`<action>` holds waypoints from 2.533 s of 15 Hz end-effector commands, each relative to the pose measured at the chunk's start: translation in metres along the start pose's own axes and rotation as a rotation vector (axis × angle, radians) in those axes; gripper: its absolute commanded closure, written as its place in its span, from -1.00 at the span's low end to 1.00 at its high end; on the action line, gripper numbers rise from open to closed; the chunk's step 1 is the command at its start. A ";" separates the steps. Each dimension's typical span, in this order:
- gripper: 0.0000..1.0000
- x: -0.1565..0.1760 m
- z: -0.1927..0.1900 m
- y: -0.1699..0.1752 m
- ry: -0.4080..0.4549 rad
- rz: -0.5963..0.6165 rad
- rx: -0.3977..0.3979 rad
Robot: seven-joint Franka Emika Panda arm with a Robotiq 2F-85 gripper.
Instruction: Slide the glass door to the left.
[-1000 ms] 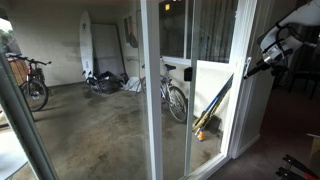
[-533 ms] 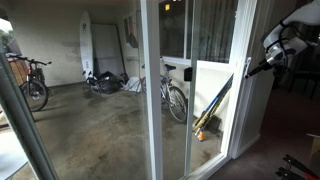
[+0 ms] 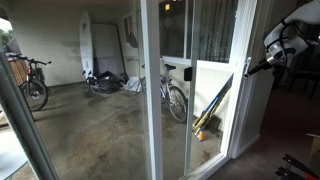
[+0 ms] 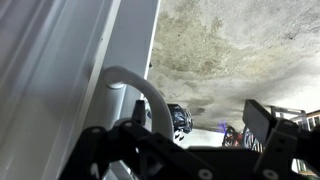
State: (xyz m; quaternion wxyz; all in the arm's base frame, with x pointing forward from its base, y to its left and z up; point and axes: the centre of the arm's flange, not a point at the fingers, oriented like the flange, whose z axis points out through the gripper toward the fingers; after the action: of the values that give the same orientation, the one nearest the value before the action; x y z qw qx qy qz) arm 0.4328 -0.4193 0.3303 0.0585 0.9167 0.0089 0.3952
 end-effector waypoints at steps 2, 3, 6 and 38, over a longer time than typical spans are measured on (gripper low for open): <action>-1.00 0.000 0.000 0.000 0.000 0.000 0.000; -1.00 0.000 0.000 0.000 0.000 0.000 0.000; -1.00 0.008 0.000 0.006 0.065 0.052 -0.011; -1.00 -0.048 0.005 -0.130 0.239 -0.095 0.095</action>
State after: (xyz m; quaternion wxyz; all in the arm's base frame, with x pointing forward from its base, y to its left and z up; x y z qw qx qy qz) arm 0.4210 -0.3531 0.2885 0.0567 0.8693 0.0347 0.4898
